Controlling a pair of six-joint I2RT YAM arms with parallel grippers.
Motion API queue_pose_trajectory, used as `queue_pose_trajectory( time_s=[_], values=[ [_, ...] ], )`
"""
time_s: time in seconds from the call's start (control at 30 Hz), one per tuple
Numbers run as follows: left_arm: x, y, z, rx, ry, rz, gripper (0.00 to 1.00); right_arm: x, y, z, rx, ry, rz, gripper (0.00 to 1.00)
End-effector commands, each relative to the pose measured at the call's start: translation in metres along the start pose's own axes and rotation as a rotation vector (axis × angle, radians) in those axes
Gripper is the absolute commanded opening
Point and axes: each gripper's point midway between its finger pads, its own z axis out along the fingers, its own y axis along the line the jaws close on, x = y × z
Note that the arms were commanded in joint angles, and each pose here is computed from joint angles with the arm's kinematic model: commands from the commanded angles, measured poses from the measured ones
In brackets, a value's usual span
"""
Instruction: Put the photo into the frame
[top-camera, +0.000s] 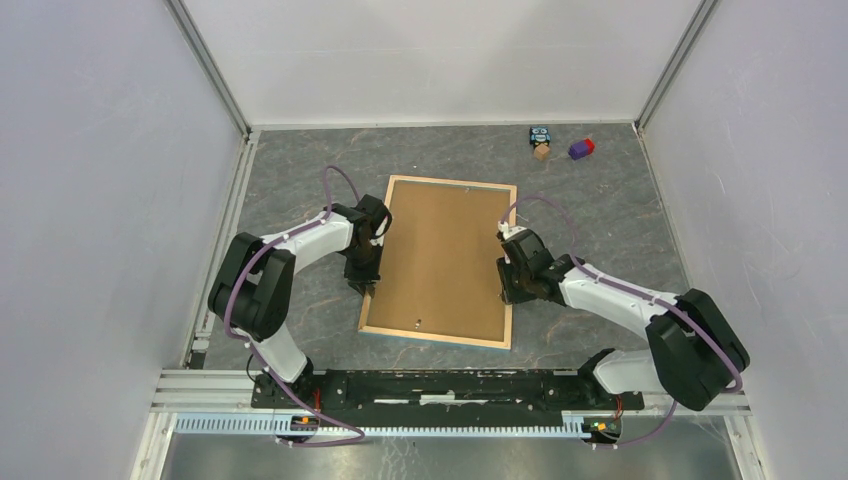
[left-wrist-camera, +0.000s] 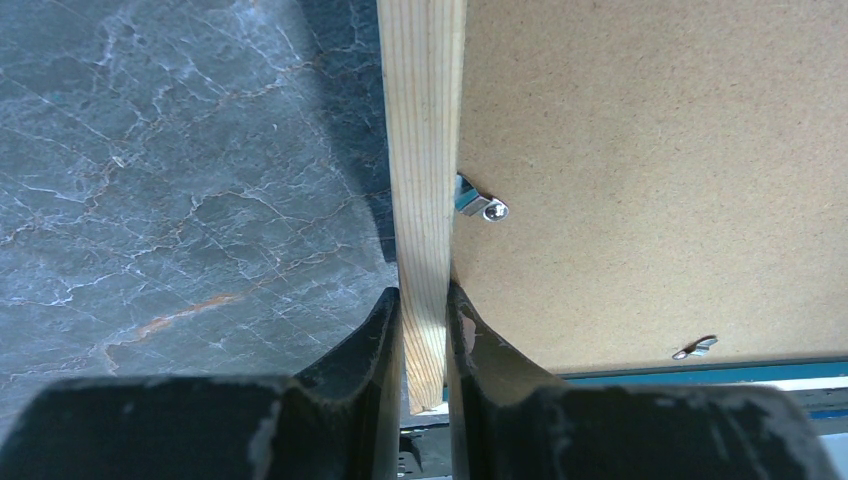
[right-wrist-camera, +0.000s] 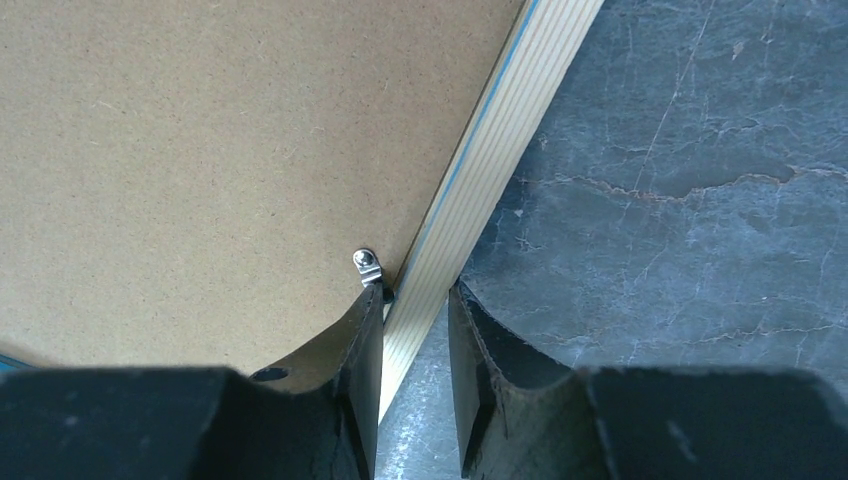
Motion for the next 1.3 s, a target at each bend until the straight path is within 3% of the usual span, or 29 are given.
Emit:
queue_pose_trajectory(
  time_s=[0.0, 0.2, 0.43, 0.53, 1.0, 1.1, 1.27],
  values=[
    [-0.008, -0.013, 0.001, 0.042, -0.022, -0.029, 0.02, 0.001, -0.031, 0.011, 0.154, -0.047, -0.031, 0.29],
    [-0.008, -0.012, 0.001, 0.039, -0.022, -0.031, 0.02, -0.014, -0.018, 0.003, 0.124, -0.115, -0.092, 0.33],
    [-0.008, -0.013, 0.001, 0.042, -0.023, -0.029, 0.02, -0.015, -0.015, 0.008, 0.139, -0.143, -0.215, 0.50],
    [-0.008, -0.013, 0.001, 0.045, -0.024, -0.030, 0.02, -0.011, -0.017, 0.011, 0.147, -0.132, -0.236, 0.51],
    [-0.008, -0.012, 0.002, 0.038, -0.023, -0.028, 0.02, -0.021, -0.015, 0.002, 0.204, -0.166, -0.309, 0.21],
    [-0.009, -0.011, 0.001, 0.036, -0.025, -0.029, 0.02, -0.031, -0.008, -0.007, 0.183, -0.183, -0.288, 0.21],
    [-0.008, -0.011, 0.002, 0.034, -0.022, -0.029, 0.02, -0.046, 0.008, -0.024, 0.110, -0.227, -0.224, 0.30]
  ],
)
